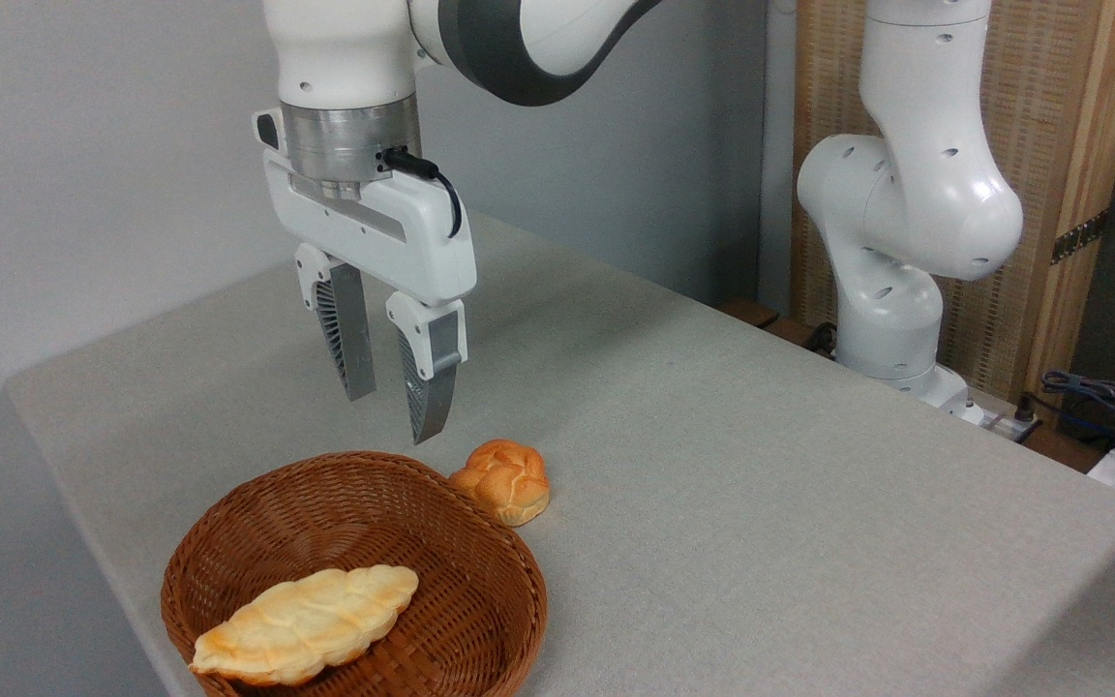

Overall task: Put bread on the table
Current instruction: 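Lower the open gripper down over the braided loaf in the basket, then close the gripper on the braided loaf's end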

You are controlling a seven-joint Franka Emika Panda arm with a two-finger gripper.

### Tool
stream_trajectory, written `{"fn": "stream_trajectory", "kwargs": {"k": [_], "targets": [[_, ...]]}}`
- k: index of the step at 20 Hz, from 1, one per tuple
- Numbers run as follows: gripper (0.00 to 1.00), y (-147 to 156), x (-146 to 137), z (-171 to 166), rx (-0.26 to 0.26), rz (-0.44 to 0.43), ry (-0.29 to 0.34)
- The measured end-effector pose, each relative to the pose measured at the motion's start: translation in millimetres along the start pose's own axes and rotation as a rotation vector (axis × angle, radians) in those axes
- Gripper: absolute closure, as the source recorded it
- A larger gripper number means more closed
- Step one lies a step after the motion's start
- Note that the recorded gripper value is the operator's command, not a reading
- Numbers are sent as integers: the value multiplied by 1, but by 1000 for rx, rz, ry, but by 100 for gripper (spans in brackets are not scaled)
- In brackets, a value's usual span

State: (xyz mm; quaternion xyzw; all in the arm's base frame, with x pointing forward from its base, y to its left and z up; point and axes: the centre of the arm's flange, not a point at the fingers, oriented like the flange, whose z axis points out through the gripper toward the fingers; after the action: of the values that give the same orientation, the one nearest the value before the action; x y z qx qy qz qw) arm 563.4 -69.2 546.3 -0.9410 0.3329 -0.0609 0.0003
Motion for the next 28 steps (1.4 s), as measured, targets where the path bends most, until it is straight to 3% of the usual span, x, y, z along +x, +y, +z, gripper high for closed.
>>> {"fn": "stream_trajectory", "kwargs": {"k": [10,15,21,28], "targets": [[0,-2,1,-5,7,-3,11],[0,-25,6,-4,74,-30,104],[0,-60,19,45,136,-64,164],[0,-81,15,98,117,-20,108]]}}
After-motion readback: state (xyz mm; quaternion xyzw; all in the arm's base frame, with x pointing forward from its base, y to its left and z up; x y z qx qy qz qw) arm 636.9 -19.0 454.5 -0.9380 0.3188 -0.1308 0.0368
